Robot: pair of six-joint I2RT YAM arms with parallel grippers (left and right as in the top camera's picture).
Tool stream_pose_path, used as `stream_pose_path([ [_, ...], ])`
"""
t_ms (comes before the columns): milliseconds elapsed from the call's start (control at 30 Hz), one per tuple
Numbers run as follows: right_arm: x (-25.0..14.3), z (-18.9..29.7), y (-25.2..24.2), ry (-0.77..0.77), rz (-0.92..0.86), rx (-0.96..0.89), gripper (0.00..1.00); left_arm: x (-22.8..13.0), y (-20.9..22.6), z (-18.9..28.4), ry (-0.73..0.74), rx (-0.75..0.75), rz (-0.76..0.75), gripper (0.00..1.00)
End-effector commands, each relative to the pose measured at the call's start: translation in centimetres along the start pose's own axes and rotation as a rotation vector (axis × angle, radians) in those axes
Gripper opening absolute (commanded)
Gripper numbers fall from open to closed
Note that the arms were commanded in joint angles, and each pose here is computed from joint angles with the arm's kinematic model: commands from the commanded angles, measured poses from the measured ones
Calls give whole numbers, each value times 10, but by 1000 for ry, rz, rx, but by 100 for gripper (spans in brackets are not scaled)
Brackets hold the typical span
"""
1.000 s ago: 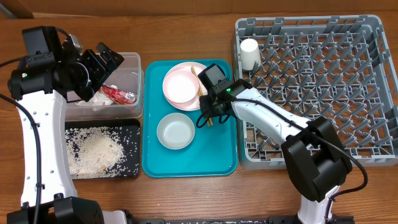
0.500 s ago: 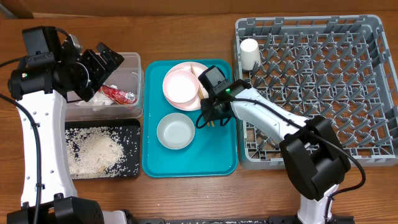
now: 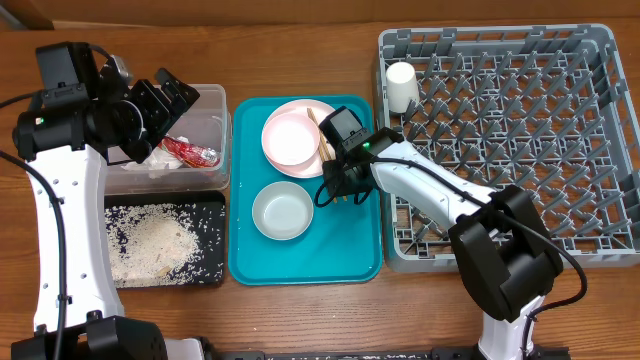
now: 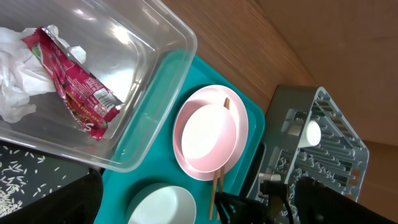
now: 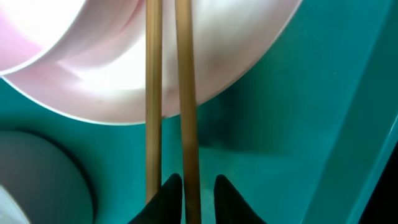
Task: Sort waste into correct bins and load items into the dishwasher
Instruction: 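Carry the chopstick with the right gripper and stand it in the rack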
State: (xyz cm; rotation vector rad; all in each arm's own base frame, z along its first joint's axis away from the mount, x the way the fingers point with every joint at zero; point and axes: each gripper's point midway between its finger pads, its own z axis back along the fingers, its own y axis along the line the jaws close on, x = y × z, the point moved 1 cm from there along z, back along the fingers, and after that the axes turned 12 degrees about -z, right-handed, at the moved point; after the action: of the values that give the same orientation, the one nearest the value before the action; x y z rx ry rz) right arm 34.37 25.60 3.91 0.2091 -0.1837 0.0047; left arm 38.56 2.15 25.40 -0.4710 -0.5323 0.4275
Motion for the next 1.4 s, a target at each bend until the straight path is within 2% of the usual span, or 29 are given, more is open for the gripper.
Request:
stream_pose_path([
  [0,-4,-5,-3,15,-6,-9,17,4,-3,3,-11,-10,-6,100],
  [200,-4,-5,-3,19,-6,-12,6,4,-3,3,-11,-10,-6,100],
  [400,8,8,1,-14,-14,8,4,4,-3,3,-10,-11,-6,100],
  [733,65,106,2,-212,-73,108,4,4,-3,3,-11,-10,-6,100],
  [1000,77,163,-53,-278,-122,76,4,4,-3,3,-10,-11,-6,100],
  [1367,58,162,-139,-131,-186,-66,4,4,-3,3,-10,-11,-6,100],
])
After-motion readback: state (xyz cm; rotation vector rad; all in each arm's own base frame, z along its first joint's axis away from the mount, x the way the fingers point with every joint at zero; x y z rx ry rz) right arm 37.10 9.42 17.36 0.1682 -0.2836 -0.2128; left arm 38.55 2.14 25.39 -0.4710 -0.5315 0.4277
